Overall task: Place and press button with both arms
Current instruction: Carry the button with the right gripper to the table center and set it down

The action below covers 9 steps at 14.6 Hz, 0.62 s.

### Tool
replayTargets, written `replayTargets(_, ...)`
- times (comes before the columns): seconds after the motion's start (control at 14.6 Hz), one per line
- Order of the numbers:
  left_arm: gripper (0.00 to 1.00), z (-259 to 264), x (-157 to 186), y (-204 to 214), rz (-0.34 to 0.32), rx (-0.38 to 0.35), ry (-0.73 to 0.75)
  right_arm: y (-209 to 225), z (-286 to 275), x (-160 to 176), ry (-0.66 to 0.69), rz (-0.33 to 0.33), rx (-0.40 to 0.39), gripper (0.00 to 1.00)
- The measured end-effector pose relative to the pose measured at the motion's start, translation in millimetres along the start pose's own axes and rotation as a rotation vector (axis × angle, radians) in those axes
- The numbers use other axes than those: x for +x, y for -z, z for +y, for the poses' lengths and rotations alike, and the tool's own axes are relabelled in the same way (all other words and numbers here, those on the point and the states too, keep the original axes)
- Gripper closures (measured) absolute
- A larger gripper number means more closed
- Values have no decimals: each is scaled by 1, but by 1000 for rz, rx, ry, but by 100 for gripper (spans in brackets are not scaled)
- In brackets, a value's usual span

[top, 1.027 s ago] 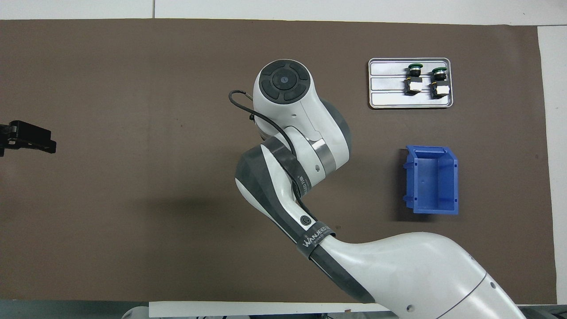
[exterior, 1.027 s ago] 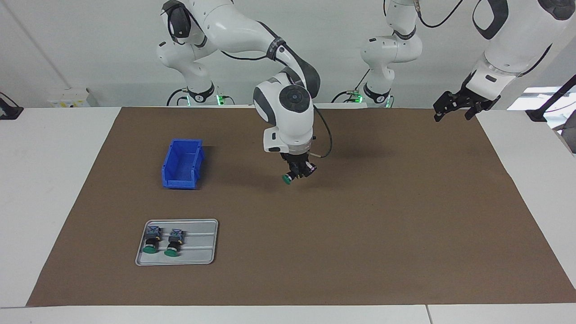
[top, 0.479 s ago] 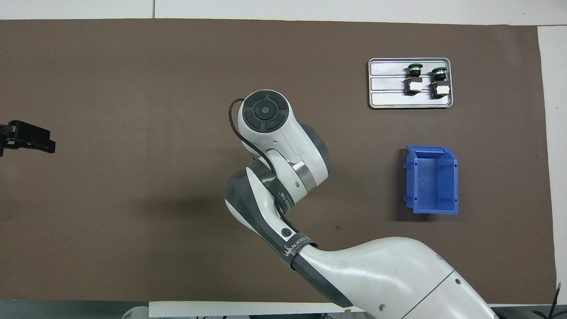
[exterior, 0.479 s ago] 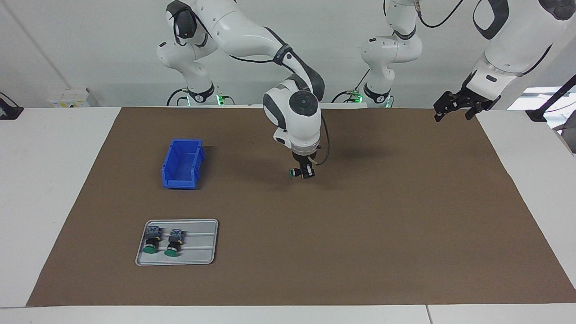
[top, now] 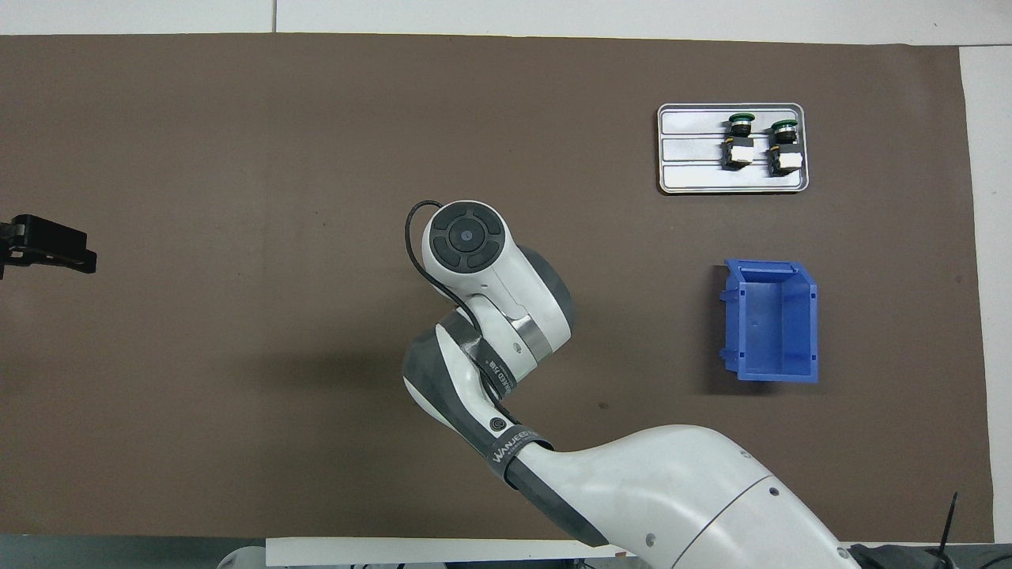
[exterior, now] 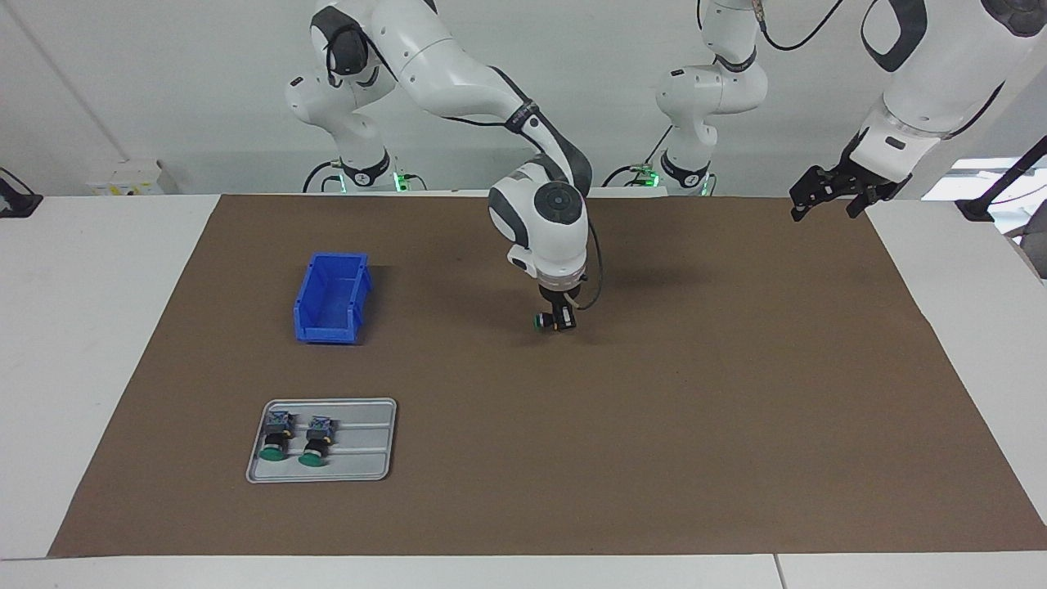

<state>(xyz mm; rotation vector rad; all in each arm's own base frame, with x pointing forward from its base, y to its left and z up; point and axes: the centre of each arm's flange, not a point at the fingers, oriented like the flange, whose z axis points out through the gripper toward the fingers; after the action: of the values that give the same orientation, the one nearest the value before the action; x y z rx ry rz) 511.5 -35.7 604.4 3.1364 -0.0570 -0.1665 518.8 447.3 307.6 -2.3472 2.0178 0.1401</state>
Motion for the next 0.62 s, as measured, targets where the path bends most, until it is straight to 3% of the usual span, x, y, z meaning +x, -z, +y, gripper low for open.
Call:
replayTargets(0.41, 0, 3, 0, 0, -1, 1, -17, -8, 6, -3, -7, 3, 4, 59)
replayTargets(0.62, 0, 14, -1, -2, -3, 4, -45, -5, 5, -6, -5, -7, 19, 33)
